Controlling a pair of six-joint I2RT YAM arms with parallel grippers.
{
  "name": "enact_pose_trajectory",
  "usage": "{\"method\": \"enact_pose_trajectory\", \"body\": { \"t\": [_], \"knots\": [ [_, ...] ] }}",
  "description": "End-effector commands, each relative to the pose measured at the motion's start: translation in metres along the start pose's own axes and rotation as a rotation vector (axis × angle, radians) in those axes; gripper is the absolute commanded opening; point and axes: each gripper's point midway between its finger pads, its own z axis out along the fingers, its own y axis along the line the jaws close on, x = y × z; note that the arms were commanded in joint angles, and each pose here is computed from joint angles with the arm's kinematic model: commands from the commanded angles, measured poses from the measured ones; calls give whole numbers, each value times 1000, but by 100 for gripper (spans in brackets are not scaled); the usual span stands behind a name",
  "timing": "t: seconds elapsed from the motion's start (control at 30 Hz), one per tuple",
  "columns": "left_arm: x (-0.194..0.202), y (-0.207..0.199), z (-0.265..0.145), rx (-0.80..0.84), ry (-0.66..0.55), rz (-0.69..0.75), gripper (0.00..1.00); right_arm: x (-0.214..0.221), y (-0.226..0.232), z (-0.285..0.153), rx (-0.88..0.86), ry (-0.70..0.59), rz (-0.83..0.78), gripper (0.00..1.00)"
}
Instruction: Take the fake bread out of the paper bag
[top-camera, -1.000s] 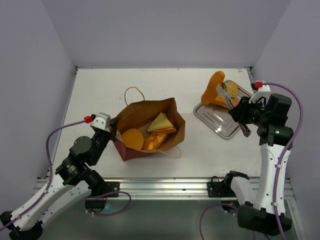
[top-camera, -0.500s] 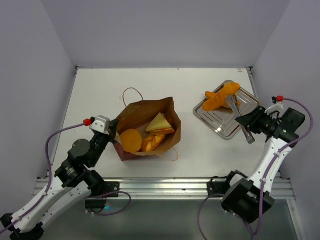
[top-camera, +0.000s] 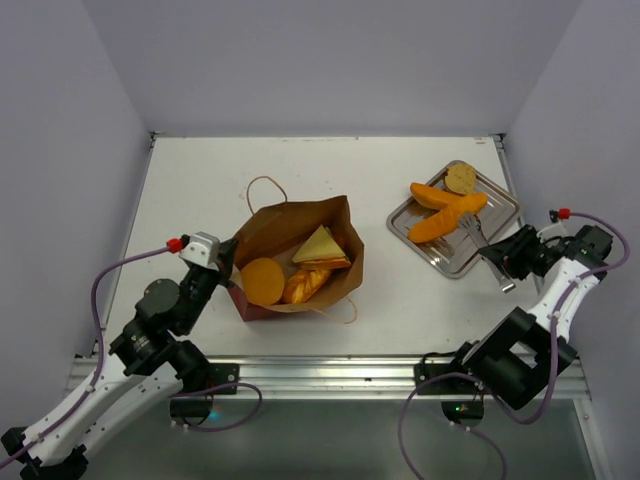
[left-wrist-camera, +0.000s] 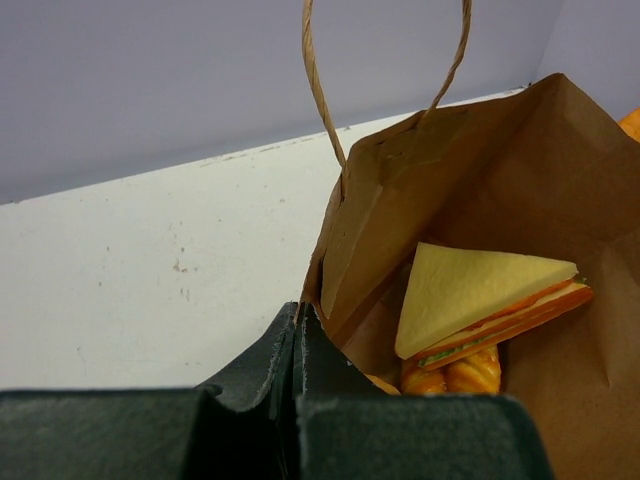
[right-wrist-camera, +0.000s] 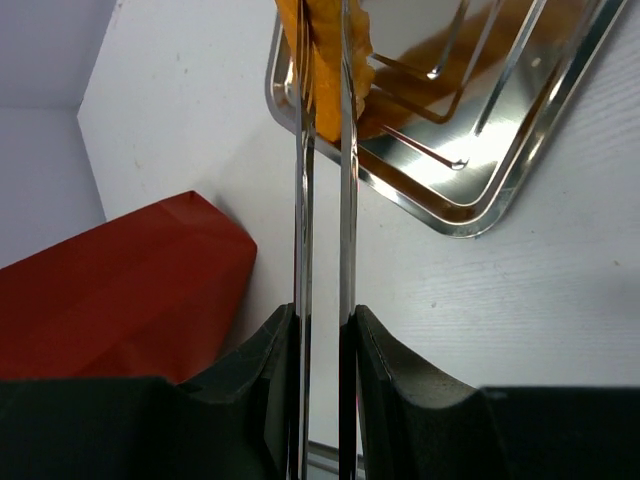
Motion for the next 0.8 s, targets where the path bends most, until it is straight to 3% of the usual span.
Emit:
{"method": "enact_pose_trajectory", "body": {
  "t": [0.0, 0.23, 0.77],
  "knots": [
    [-14, -1, 1, 10, -63, -3, 0, -8, -9, -1, 50, -2, 19, 0],
    [-13, -2, 1, 10, -60, -5, 0, -9, -26, 1, 103, 9, 86, 0],
    [-11, -2, 2, 12, -56, 1, 0, -12, -32, -1, 55, 2, 146, 31]
  ]
}}
